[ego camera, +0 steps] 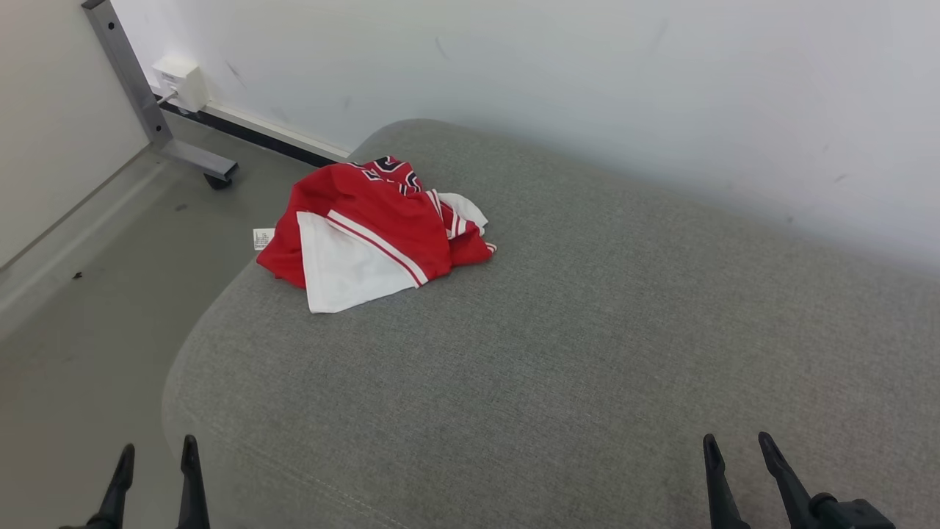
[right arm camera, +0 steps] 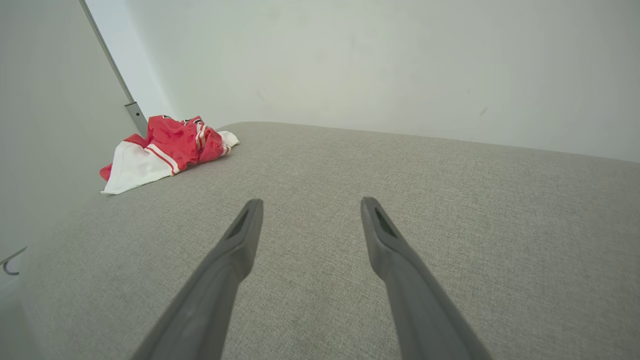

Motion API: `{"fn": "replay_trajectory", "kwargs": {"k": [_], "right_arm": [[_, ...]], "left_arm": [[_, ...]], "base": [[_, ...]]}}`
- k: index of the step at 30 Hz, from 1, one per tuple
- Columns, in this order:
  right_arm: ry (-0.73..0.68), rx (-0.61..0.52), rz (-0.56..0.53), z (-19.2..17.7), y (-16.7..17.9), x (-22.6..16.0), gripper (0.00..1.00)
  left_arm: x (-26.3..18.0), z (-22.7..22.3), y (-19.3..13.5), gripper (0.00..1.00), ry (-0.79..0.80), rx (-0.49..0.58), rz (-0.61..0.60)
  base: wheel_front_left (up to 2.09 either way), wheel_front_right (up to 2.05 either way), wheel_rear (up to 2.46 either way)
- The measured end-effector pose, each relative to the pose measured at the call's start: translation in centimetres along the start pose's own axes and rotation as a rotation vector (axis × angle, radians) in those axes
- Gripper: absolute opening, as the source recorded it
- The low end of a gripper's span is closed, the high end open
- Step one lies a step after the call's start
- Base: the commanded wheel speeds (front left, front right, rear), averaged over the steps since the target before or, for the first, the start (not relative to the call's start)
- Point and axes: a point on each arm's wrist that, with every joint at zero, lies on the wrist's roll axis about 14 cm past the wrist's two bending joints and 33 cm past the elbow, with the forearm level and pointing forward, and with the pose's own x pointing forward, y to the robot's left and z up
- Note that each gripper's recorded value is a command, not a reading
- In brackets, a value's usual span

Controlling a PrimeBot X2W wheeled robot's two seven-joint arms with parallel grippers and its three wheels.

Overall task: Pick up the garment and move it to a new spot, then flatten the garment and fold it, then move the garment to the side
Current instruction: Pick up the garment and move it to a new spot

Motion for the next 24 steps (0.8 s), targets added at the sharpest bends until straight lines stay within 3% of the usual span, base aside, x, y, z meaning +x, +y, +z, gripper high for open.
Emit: {"fn": "replay_trajectory", "kwargs": {"k": [9,24], "right_arm": [[-0.012,-0.012,-0.046,0.5,-1.8,0.2,1.0],[-0.04,-0.049,-0.232,1.2,-9.9,0.8,1.0]], "left_arm": [[4.5,2.8,-1.8,1.0,-0.077,-0.003,-0.053],[19.7,10.4,-11.9,1.0,-0.248,0.038,-0.268]], "base": [[0.0,0.0,0.0],[0.0,0.0,0.0]]}}
